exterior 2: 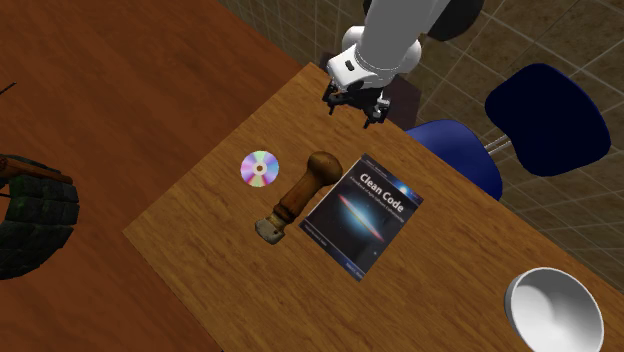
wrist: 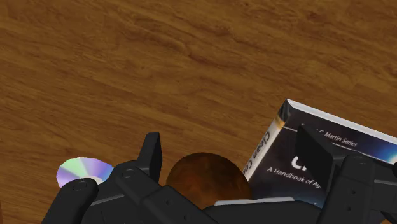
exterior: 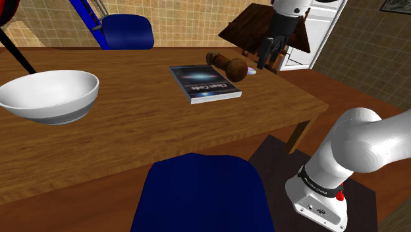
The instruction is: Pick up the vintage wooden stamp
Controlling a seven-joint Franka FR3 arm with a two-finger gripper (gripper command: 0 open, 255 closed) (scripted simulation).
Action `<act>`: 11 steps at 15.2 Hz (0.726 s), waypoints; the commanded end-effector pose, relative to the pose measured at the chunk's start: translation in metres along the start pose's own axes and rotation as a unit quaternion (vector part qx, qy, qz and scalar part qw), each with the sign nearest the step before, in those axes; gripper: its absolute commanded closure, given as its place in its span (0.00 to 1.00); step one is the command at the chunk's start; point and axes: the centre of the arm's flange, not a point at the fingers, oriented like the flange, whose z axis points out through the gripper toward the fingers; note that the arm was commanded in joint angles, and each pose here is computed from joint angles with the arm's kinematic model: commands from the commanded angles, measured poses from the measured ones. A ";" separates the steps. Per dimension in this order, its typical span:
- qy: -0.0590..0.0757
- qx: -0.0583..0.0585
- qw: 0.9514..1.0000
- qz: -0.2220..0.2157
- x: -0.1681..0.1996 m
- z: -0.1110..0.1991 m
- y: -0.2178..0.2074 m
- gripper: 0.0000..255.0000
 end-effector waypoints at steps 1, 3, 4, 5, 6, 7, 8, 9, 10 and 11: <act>0.000 0.000 1.000 0.000 0.000 0.000 0.000 0.00; -0.008 0.000 1.000 0.018 0.028 0.006 0.002 0.00; -0.012 0.000 1.000 0.027 0.042 0.010 0.004 0.00; -0.016 0.000 0.999 0.036 0.056 0.013 0.006 0.00; -0.020 0.000 0.999 0.045 0.070 0.016 0.008 0.00; -0.024 0.000 0.998 0.054 0.083 0.020 0.010 0.00; -0.028 0.000 0.998 0.063 0.097 0.024 0.012 0.00; -0.032 0.000 0.997 0.072 0.111 0.028 0.015 0.00; -0.036 0.000 0.996 0.082 0.124 0.032 0.018 0.00; -0.040 0.000 0.995 0.091 0.138 0.036 0.021 0.00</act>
